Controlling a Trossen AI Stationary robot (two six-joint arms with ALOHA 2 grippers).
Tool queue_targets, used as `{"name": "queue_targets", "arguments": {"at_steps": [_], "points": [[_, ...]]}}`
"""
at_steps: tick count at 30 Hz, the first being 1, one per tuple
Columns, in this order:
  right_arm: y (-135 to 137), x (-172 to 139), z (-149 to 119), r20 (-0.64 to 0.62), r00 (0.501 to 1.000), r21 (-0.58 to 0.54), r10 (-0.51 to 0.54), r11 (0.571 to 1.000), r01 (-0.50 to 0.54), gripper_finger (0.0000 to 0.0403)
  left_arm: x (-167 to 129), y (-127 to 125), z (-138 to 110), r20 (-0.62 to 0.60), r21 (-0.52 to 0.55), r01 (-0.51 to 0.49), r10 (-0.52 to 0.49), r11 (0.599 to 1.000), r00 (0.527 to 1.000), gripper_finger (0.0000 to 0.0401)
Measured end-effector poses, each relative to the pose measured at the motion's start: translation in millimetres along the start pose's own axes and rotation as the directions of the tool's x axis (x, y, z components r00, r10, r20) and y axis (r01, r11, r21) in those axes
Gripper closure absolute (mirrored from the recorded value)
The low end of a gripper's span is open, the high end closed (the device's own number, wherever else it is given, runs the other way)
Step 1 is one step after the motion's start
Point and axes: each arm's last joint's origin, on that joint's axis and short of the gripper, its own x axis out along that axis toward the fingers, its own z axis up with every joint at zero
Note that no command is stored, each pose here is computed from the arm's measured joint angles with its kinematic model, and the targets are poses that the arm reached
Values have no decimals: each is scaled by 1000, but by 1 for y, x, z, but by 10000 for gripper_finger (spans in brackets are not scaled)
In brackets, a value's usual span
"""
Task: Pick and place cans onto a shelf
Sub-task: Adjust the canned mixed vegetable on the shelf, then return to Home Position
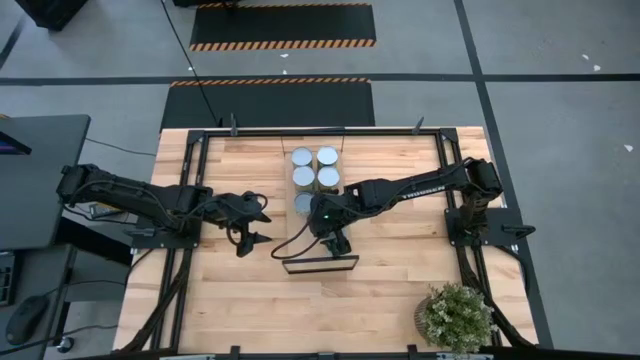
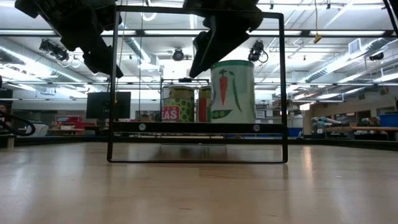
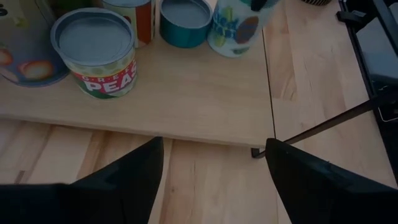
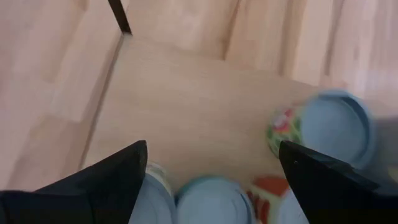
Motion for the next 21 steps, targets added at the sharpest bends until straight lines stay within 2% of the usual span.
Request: {"name": "queue_targets", "arguments": {"at_steps": [5, 14, 21], "points": [[2, -5, -1, -12, 999, -21, -34, 999, 34, 30, 0, 0, 0, -1, 21, -1, 1, 1000, 1000, 115], [0, -32, 0, 81, 994, -14, -67, 998, 68, 30, -6, -1, 1, 25, 106, 11, -14, 994, 1000, 115], [6, -34, -39, 151, 982, 52, -108, 993, 102, 30, -31, 4, 3, 155, 148, 0, -23, 989, 988, 115]]}}
